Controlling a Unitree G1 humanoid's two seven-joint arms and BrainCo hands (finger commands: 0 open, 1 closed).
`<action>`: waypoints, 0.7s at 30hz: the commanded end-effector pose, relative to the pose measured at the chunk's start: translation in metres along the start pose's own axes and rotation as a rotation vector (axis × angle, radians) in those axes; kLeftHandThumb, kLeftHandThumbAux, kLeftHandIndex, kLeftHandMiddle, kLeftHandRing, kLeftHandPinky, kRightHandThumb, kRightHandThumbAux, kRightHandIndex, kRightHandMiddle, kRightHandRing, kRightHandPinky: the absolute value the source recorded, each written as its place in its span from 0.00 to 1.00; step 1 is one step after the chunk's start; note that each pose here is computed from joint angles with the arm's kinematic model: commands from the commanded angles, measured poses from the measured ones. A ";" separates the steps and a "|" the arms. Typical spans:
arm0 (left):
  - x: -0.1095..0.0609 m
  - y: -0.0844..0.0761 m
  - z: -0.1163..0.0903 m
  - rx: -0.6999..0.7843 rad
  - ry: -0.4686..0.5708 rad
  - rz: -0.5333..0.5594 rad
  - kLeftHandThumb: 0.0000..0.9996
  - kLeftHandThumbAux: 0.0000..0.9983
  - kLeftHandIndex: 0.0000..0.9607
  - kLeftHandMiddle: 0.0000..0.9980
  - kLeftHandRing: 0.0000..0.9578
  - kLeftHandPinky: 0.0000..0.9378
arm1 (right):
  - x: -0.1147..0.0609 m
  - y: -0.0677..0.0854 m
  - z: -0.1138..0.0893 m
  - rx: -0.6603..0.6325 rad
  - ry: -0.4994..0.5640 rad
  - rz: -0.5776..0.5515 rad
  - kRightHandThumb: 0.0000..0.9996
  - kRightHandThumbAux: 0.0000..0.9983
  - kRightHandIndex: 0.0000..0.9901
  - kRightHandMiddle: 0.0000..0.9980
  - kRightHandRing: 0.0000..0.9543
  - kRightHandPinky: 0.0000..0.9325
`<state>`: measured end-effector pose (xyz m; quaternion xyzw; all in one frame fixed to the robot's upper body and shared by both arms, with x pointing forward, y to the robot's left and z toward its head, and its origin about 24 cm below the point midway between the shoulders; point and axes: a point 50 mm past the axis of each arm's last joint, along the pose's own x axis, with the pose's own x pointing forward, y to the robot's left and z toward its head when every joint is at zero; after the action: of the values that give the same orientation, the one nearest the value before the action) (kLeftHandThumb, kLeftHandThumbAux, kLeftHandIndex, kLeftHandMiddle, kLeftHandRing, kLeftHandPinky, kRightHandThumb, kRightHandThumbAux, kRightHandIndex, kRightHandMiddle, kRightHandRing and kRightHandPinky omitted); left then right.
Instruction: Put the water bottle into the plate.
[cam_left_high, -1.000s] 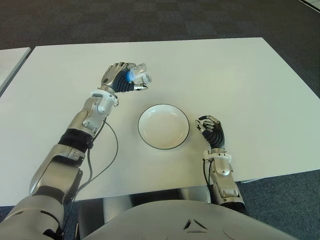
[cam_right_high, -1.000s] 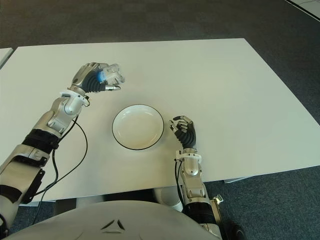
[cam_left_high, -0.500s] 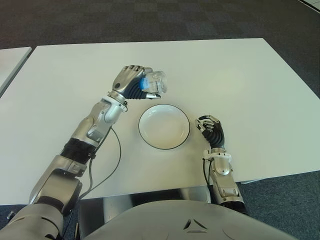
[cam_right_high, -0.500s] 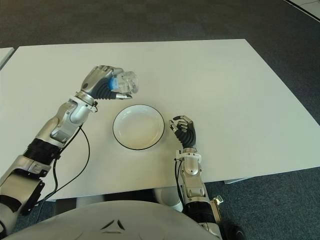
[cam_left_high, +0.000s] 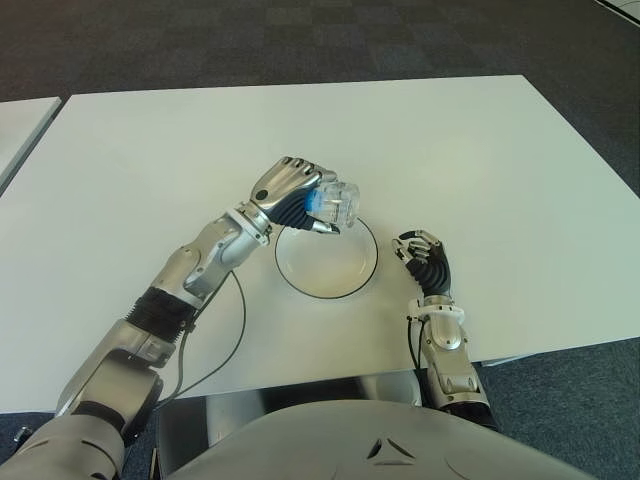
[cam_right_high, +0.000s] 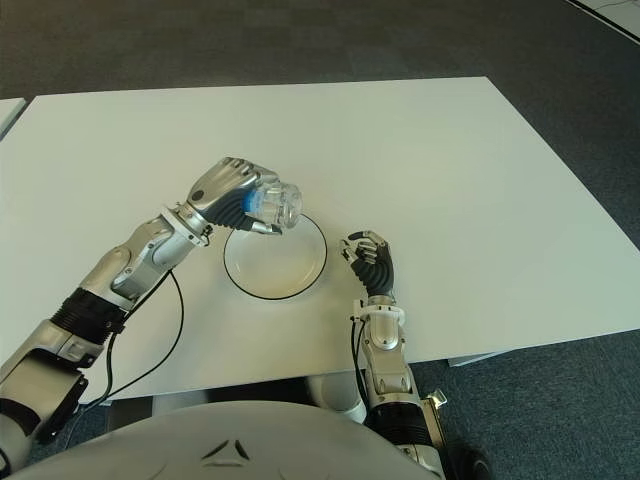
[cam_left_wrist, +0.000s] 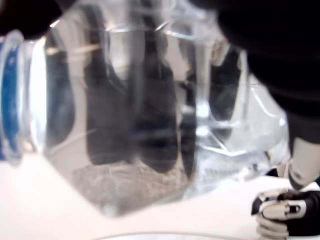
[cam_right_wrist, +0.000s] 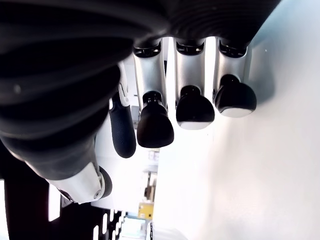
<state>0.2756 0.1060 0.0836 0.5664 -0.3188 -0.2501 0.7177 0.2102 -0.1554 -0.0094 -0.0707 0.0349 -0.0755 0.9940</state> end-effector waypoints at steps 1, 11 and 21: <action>-0.001 -0.022 0.002 0.052 -0.050 -0.106 0.71 0.70 0.46 0.87 0.89 0.93 | 0.000 0.002 -0.002 -0.012 0.022 0.005 0.71 0.73 0.44 0.85 0.90 0.92; -0.001 -0.058 -0.015 0.130 -0.058 -0.278 0.71 0.70 0.46 0.87 0.90 0.93 | 0.000 0.002 -0.001 -0.002 0.020 0.007 0.71 0.73 0.44 0.84 0.89 0.91; -0.002 -0.076 -0.017 0.126 -0.068 -0.322 0.71 0.70 0.46 0.87 0.89 0.93 | -0.001 0.002 0.000 0.009 0.000 0.006 0.71 0.73 0.44 0.83 0.88 0.90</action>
<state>0.2914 0.1022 0.0187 0.6384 -0.2731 -0.3416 0.6333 0.2111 -0.1544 -0.0082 -0.0690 0.0338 -0.0743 0.9943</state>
